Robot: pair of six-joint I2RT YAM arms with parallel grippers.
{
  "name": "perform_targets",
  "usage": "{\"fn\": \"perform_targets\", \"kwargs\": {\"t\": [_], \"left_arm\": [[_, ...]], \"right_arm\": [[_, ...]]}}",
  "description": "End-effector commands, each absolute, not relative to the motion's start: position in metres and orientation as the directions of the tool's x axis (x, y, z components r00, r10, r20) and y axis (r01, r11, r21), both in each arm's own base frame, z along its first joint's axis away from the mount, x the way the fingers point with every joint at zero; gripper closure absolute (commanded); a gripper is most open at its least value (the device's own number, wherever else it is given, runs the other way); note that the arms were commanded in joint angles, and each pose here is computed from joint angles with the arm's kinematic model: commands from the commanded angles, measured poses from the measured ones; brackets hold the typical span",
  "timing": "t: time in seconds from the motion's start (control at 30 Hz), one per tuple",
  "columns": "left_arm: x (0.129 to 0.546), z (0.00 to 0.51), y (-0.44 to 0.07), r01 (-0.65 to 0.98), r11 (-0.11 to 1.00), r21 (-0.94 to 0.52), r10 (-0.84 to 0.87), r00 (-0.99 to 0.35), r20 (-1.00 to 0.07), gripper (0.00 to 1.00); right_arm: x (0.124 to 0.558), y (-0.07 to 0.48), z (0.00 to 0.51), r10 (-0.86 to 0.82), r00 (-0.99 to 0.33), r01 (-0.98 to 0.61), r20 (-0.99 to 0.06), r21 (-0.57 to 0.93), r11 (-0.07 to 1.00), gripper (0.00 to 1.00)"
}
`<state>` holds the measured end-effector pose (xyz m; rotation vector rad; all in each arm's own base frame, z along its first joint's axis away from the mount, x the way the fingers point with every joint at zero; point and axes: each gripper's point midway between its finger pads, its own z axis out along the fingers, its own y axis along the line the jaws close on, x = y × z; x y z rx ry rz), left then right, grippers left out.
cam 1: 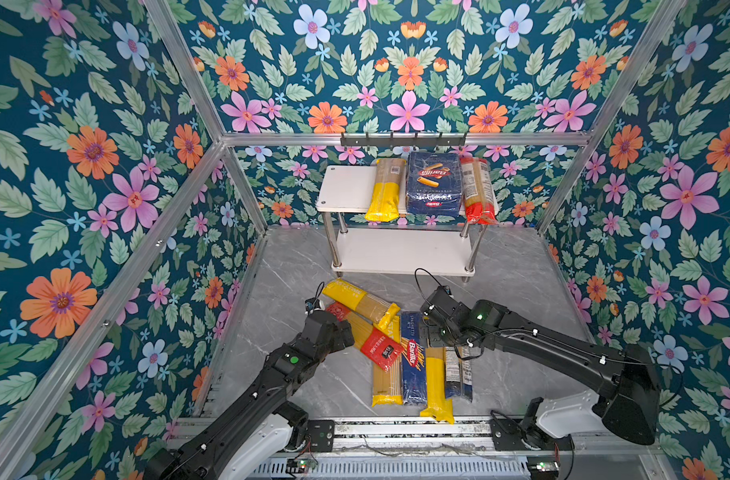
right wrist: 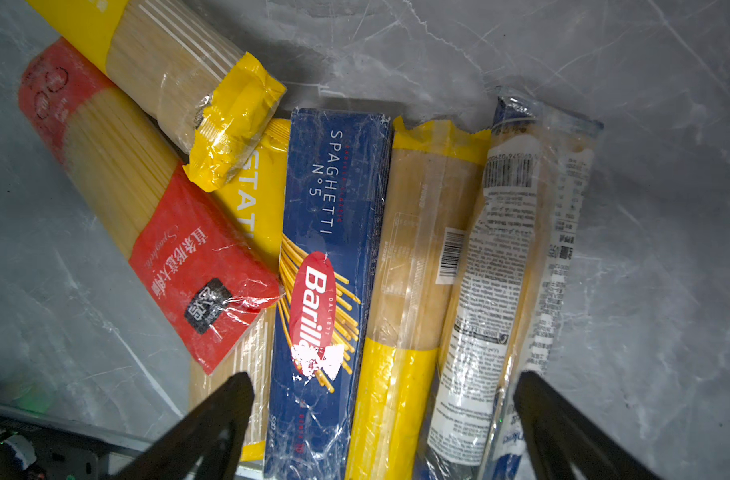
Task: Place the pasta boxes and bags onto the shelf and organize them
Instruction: 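Withdraw the left gripper and lower it to the red-and-yellow spaghetti bag, then grasp the red-and-yellow spaghetti bag with the left gripper and tilt it upright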
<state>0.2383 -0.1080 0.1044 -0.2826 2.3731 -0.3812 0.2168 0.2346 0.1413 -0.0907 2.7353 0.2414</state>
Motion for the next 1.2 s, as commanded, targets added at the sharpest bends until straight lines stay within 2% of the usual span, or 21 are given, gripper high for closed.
{"fn": "perform_targets", "kwargs": {"t": [0.0, 0.37, 0.77, 1.1, 1.17], "left_arm": [[0.237, 0.1, -0.121, -0.099, 0.893, -0.438, -0.363, -0.735, -0.573, 0.04], [0.223, 0.074, -0.141, -0.133, 0.868, -0.478, -0.386, -0.786, -0.483, 0.05], [0.225, 0.065, -0.197, -0.085, 0.888, -0.452, -0.314, -0.83, -0.461, 0.04], [0.222, 0.052, -0.213, -0.085, 0.899, -0.429, -0.288, -0.854, -0.433, 0.03], [0.223, 0.05, -0.216, -0.081, 0.902, -0.423, -0.279, -0.858, -0.432, 0.06]], "right_arm": [[0.217, 0.23, 0.141, -0.012, -0.917, -0.078, -0.4, 0.147, 0.986, 0.01], [0.207, 0.21, 0.136, 0.001, -0.906, -0.07, -0.424, 0.152, 0.986, 0.01], [0.197, 0.188, 0.131, -0.005, -0.893, -0.076, -0.45, 0.14, 0.987, 0.01], [0.193, 0.162, 0.133, 0.06, -0.881, -0.037, -0.469, 0.195, 0.98, 0.01], [0.192, 0.162, 0.133, 0.059, -0.882, -0.044, -0.467, 0.207, 0.977, 0.01]]}}
